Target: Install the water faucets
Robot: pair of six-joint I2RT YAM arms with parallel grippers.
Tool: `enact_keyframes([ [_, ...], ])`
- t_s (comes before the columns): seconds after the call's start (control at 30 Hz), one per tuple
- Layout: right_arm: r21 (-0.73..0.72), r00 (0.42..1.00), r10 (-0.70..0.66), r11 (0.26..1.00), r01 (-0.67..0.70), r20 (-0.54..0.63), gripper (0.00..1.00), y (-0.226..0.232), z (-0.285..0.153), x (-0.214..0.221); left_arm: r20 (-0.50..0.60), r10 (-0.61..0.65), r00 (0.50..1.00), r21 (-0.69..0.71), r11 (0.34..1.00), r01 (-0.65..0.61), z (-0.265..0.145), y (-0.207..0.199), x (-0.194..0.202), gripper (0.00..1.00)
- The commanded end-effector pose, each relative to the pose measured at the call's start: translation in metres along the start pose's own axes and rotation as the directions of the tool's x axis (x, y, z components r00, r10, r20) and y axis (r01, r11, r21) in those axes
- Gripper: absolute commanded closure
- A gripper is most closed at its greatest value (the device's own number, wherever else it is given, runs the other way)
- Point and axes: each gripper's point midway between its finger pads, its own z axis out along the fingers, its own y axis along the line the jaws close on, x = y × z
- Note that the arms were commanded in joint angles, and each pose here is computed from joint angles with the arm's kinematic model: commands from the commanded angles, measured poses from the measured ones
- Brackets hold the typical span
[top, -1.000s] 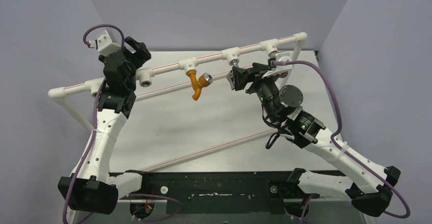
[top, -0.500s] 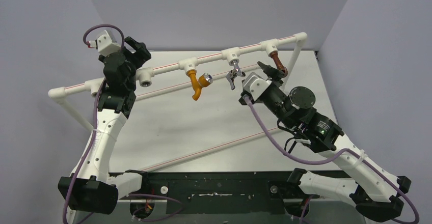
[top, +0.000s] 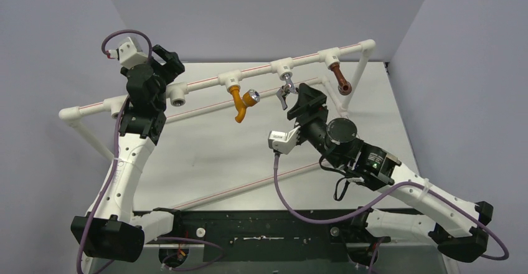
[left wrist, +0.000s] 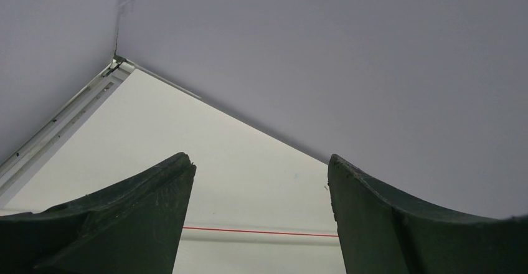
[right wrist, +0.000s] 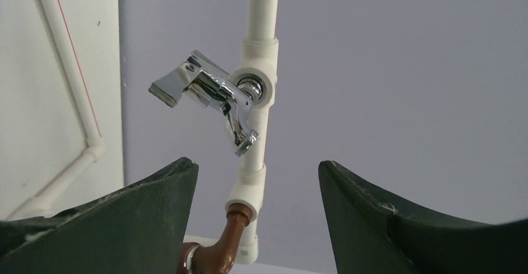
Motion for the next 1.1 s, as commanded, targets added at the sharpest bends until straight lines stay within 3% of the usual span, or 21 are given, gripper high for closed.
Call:
enact_keyframes([
  [0.0,0.069,0.967,-0.233,0.968,0.241,-0.100,0.28,-0.021,0.005,-0.002,-0.335,0.114,0.935,-0.135,0.977,-0.167,-0.009,0.059,0.106,0.24],
  [0.13,0.068,0.919,-0.368,0.922,0.380,-0.140,0.28,-0.019,0.013,-0.007,-0.334,0.114,0.936,-0.133,0.977,-0.166,-0.009,0.058,0.105,0.24],
  [0.3,0.014,0.879,-0.435,0.895,0.446,-0.194,0.29,-0.012,0.023,-0.003,-0.333,0.113,0.936,-0.133,0.977,-0.165,-0.009,0.058,0.105,0.24],
  [0.8,-0.052,0.868,-0.445,0.894,0.445,-0.222,0.39,0.013,0.047,0.015,-0.336,0.113,0.935,-0.127,0.978,-0.164,-0.010,0.058,0.106,0.24],
  [1.07,-0.033,0.879,-0.413,0.908,0.418,-0.240,0.57,0.011,0.059,0.017,-0.336,0.111,0.935,-0.127,0.978,-0.162,-0.010,0.058,0.106,0.24],
])
